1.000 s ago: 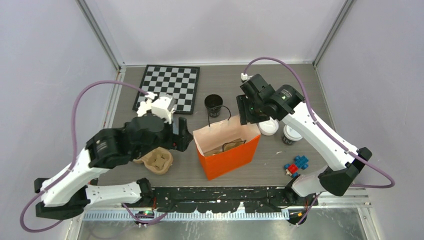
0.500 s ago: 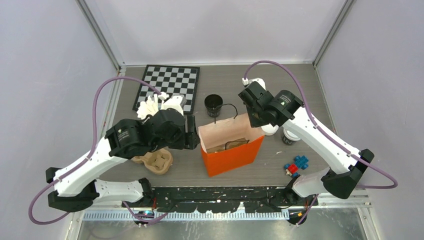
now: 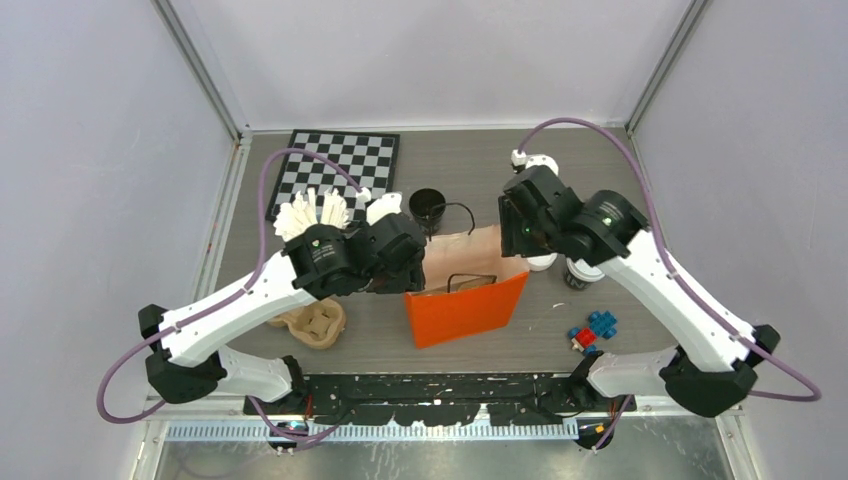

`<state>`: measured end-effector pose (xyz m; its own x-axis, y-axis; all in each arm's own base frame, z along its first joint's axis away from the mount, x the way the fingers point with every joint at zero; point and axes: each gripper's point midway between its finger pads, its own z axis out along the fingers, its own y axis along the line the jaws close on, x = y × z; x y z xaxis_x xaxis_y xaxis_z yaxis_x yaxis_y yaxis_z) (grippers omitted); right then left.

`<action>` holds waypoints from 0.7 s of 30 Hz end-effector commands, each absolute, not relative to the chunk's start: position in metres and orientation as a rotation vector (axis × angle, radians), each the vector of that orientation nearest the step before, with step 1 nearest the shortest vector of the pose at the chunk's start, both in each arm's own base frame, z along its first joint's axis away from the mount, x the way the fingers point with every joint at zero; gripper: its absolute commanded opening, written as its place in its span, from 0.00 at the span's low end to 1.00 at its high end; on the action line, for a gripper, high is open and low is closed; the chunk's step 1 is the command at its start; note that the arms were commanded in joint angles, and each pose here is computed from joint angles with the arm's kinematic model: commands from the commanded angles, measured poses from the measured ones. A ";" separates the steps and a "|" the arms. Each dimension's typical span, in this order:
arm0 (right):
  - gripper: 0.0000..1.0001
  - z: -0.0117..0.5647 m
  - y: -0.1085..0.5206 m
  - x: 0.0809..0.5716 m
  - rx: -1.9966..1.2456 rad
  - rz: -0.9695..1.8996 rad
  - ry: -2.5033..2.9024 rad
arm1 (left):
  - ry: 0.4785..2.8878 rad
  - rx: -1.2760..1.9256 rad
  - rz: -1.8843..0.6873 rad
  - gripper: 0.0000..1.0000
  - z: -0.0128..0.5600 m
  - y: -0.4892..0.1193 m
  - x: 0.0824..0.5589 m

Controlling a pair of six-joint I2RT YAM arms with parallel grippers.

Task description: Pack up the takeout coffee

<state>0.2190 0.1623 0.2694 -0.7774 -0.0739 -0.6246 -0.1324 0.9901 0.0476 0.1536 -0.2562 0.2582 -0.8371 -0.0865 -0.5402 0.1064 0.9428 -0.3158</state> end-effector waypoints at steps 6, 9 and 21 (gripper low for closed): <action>0.88 0.340 0.136 0.201 -0.049 0.279 2.239 | 2.377 -0.057 -0.363 0.33 0.281 -0.242 0.181; 0.89 0.342 0.128 0.201 -0.037 0.258 2.215 | 2.362 0.018 -0.346 0.12 0.283 -0.240 0.184; 0.92 0.336 0.119 0.211 0.068 0.137 2.256 | 2.268 0.254 -0.472 0.08 0.293 -0.222 0.207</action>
<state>0.2046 0.1258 0.3260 -0.6665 0.0370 -0.7446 -0.0673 0.9917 0.1095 0.1982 -0.2215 0.2699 -0.7276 0.0142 -0.6859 0.2228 0.9505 -0.2166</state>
